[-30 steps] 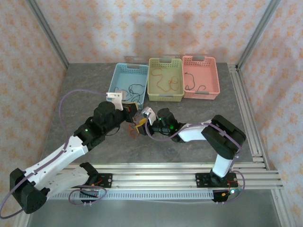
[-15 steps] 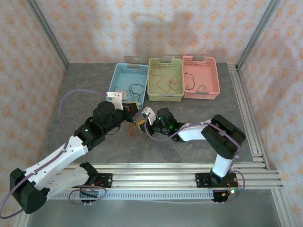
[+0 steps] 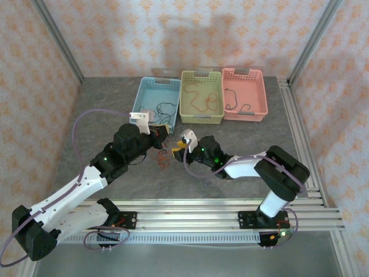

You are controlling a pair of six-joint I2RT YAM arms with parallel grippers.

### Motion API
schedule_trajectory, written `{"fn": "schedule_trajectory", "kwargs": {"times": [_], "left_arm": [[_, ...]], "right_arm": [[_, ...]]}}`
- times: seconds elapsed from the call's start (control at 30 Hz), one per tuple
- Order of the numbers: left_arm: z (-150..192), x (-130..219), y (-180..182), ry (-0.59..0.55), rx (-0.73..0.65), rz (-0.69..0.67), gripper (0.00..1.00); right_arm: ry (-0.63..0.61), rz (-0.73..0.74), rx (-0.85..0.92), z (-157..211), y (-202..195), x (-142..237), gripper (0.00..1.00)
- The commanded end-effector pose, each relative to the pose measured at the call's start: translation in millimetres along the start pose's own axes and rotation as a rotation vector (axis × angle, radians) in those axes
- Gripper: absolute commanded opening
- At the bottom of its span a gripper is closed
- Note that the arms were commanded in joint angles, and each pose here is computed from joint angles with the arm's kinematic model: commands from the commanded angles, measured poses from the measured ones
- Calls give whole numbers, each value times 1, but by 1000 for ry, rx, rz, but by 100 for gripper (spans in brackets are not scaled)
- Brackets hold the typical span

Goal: Untangle the cables

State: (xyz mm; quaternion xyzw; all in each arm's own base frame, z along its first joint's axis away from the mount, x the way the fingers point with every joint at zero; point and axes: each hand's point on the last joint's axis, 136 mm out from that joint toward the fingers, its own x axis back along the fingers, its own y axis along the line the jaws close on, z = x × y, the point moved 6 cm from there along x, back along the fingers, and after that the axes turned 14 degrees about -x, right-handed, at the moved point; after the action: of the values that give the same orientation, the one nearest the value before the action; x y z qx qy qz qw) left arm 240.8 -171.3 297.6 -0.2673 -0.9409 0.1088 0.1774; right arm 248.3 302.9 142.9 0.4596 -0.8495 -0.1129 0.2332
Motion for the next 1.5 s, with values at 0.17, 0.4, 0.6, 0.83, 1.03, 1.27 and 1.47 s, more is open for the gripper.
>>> {"fn": "schedule_trajectory", "kwargs": {"times": [0.17, 0.4, 0.6, 0.83, 1.03, 1.27, 1.47], "left_arm": [[0, -2, -1, -10, -7, -4, 0], [0, -2, -1, -9, -6, -3, 0], [1, -3, -1, -7, -7, 1, 0], [1, -3, -2, -5, -7, 1, 0], [1, -3, -2, -3, -8, 1, 0], [0, -2, -1, -6, -12, -8, 0], [0, 0, 2, -9, -13, -30, 0]], "right_arm": [[-51, -96, 3, -14, 15, -4, 51], [20, -99, -44, -6, 13, -18, 56], [70, -49, -40, 1, 9, -27, 56], [135, -14, -48, 6, 4, -36, 49], [166, 3, -40, 9, 3, -39, 22], [161, 27, -22, 7, 1, -36, 2], [136, 85, -3, 3, -5, -33, 0]]}}
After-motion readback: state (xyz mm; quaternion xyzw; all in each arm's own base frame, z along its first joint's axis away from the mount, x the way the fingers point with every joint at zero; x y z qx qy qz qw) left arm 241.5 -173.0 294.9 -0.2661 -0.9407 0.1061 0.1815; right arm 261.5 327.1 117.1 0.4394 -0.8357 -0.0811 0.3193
